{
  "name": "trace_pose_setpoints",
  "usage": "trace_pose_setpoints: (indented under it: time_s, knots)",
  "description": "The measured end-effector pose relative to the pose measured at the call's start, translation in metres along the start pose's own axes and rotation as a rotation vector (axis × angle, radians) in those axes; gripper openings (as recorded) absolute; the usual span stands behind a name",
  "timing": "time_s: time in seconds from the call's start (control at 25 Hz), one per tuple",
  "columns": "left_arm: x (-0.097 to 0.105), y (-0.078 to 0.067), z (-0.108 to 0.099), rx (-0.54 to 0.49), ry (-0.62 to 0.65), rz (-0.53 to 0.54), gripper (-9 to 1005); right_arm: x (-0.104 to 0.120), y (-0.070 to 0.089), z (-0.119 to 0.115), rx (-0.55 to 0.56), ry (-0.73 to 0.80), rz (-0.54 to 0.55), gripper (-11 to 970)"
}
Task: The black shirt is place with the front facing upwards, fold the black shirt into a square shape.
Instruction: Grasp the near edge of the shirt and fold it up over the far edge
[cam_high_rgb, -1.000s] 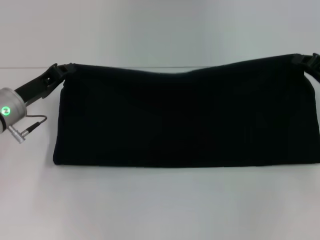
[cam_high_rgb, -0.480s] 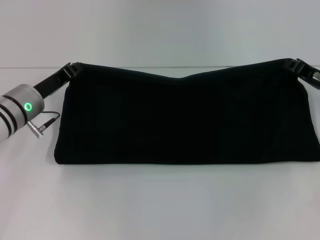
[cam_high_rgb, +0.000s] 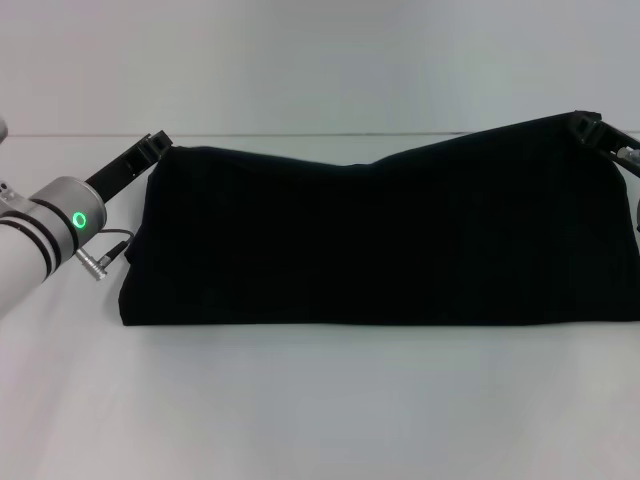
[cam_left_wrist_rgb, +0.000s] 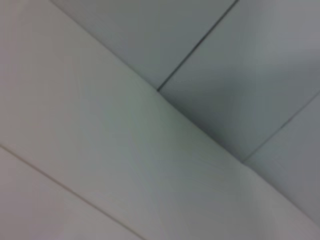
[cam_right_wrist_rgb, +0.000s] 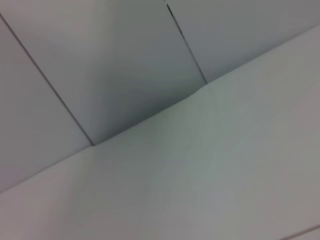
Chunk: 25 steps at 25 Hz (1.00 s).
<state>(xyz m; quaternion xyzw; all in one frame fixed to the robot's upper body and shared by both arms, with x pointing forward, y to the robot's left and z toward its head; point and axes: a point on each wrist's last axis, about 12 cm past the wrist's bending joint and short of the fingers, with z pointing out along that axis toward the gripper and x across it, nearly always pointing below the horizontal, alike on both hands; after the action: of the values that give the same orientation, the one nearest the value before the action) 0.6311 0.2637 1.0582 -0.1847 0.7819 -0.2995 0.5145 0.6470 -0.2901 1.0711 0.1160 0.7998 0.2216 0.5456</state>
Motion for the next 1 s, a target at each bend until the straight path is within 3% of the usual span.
trace_pose_setpoints:
  time_s: [0.08,0.28,0.4,0.52,0.68,0.84,1.0]
  knots:
    - [0.002,0.002,-0.001,-0.003,-0.025,-0.014,115,0.002,-0.001,-0.001,0.009,-0.017,-0.003,60]
    - [0.005,0.003,-0.003,-0.003,-0.036,-0.031,299,0.005,-0.006,-0.002,0.051,-0.035,0.038,283]
    - [0.009,0.004,-0.005,0.012,-0.028,-0.042,418,0.007,-0.007,-0.002,0.058,-0.034,0.050,368]
    - [0.014,0.001,-0.010,0.083,-0.013,-0.045,537,0.009,-0.007,-0.002,0.058,-0.028,0.051,453]
    - [0.024,-0.006,-0.017,0.187,0.024,-0.051,592,0.011,-0.006,-0.002,0.054,-0.017,0.047,581]
    - [0.030,-0.006,-0.020,0.202,0.051,-0.057,647,0.015,-0.006,-0.003,0.045,0.008,0.027,753]
    - [0.033,-0.003,-0.027,0.227,0.051,-0.069,690,0.019,-0.014,-0.008,0.061,0.014,0.038,783]
